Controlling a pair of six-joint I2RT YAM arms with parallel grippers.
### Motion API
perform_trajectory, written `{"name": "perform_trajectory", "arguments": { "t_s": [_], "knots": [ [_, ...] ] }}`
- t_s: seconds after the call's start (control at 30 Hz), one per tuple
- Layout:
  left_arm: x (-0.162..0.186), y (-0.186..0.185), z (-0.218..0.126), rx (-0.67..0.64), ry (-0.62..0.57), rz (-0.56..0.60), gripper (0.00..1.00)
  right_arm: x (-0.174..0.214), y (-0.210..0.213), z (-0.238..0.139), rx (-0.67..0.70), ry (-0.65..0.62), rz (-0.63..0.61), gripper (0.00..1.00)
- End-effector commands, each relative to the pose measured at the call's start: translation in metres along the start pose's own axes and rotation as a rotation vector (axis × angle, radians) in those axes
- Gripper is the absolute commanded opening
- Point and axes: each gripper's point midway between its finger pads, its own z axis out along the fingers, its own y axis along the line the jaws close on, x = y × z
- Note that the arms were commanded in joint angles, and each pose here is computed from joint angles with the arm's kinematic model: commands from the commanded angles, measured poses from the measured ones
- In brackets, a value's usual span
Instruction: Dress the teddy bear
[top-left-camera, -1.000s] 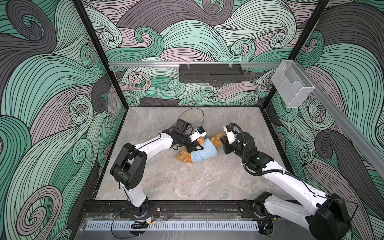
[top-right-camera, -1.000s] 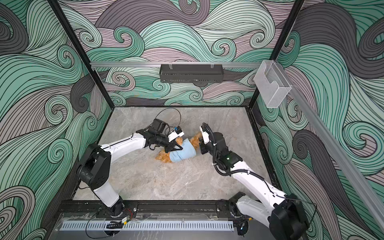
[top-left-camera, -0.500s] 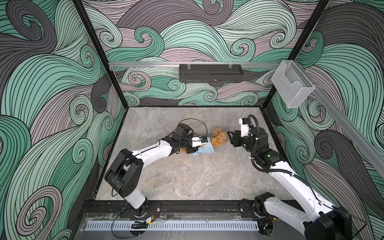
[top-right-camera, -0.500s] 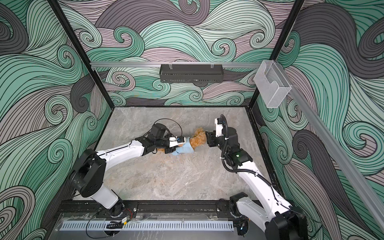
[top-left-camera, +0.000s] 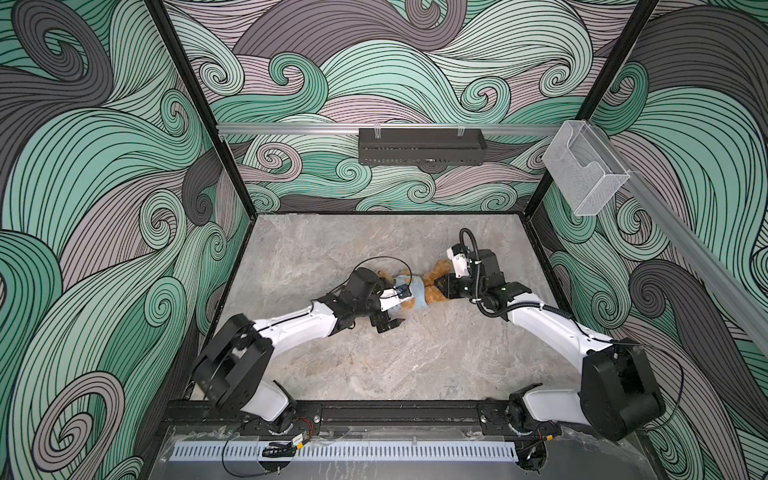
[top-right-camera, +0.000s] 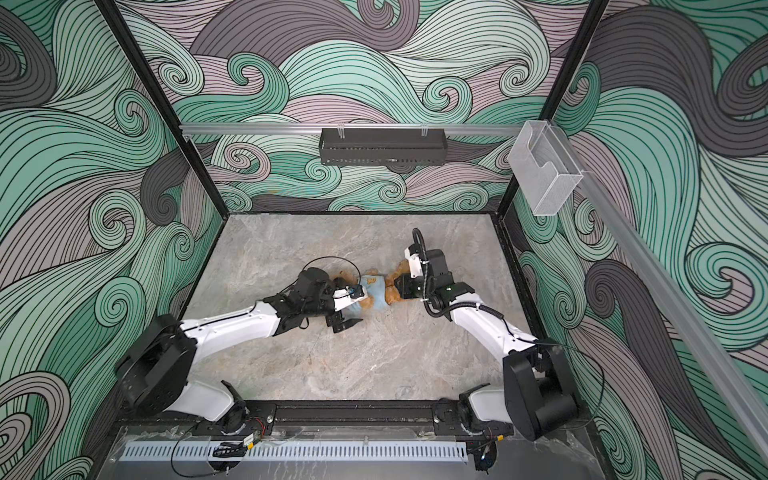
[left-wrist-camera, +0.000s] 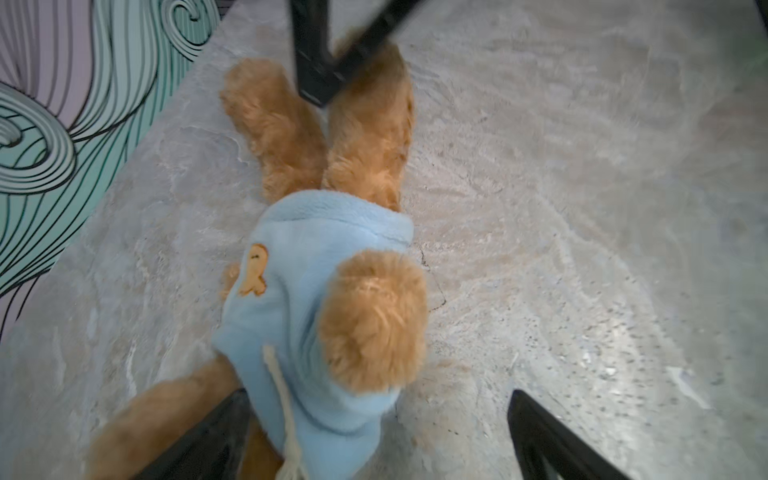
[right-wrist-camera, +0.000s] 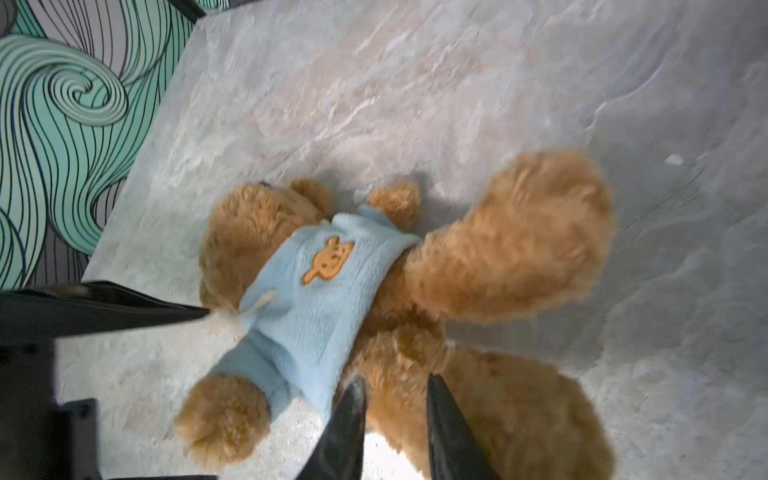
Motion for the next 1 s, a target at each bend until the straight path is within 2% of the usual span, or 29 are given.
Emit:
{"name": "perform_trajectory", "arguments": {
  "t_s": [0.0, 0.03, 0.17, 0.2, 0.3, 0.4, 0.47, 0.57, 0.63, 0.7, 0.77, 0.87, 0.97],
  "knots": [
    [-0.013, 0.030, -0.033, -0.196, -0.089, -0.377, 0.99, 0.035, 0.007, 0.006, -0.038, 0.078, 0.009, 0.20],
    [-0.005, 0.040, -0.041, -0.264, -0.080, -0.468, 0.99, 0.043, 0.010, 0.008, -0.048, 0.089, 0.016, 0.19],
    [0.050, 0.070, -0.065, -0.508, 0.014, -0.968, 0.98, 0.074, 0.040, 0.022, -0.145, 0.138, 0.026, 0.15],
    [0.063, 0.072, -0.068, -0.542, 0.042, -1.083, 0.97, 0.079, 0.051, 0.025, -0.181, 0.143, 0.024, 0.14],
    [0.081, 0.071, -0.062, -0.534, 0.061, -1.309, 0.94, 0.081, 0.090, 0.025, -0.312, 0.115, -0.022, 0.14],
    [0.080, 0.066, -0.048, -0.481, 0.085, -1.412, 0.89, 0.063, 0.109, 0.010, -0.369, 0.046, -0.083, 0.16],
    [0.074, 0.062, -0.036, -0.423, 0.127, -1.439, 0.88, 0.046, 0.099, 0.000, -0.288, -0.007, -0.121, 0.21],
    [0.072, 0.060, -0.011, -0.361, 0.169, -1.488, 0.88, 0.022, 0.055, -0.010, -0.096, -0.051, -0.115, 0.33],
    [0.072, 0.060, 0.005, -0.327, 0.174, -1.522, 0.86, 0.006, 0.017, -0.015, 0.019, -0.064, -0.056, 0.40],
    [0.071, 0.066, 0.017, -0.320, 0.166, -1.541, 0.85, -0.008, -0.016, -0.019, 0.087, -0.078, 0.010, 0.45],
    [0.071, 0.074, 0.025, -0.337, 0.157, -1.540, 0.84, -0.011, -0.037, -0.016, 0.134, -0.061, 0.029, 0.47],
    [0.070, 0.090, 0.036, -0.343, 0.150, -1.538, 0.84, 0.004, -0.046, 0.000, 0.140, 0.059, 0.041, 0.47],
    [0.074, 0.106, 0.046, -0.343, 0.161, -1.532, 0.83, 0.022, -0.031, 0.012, 0.025, 0.107, 0.068, 0.41]
  ]
}}
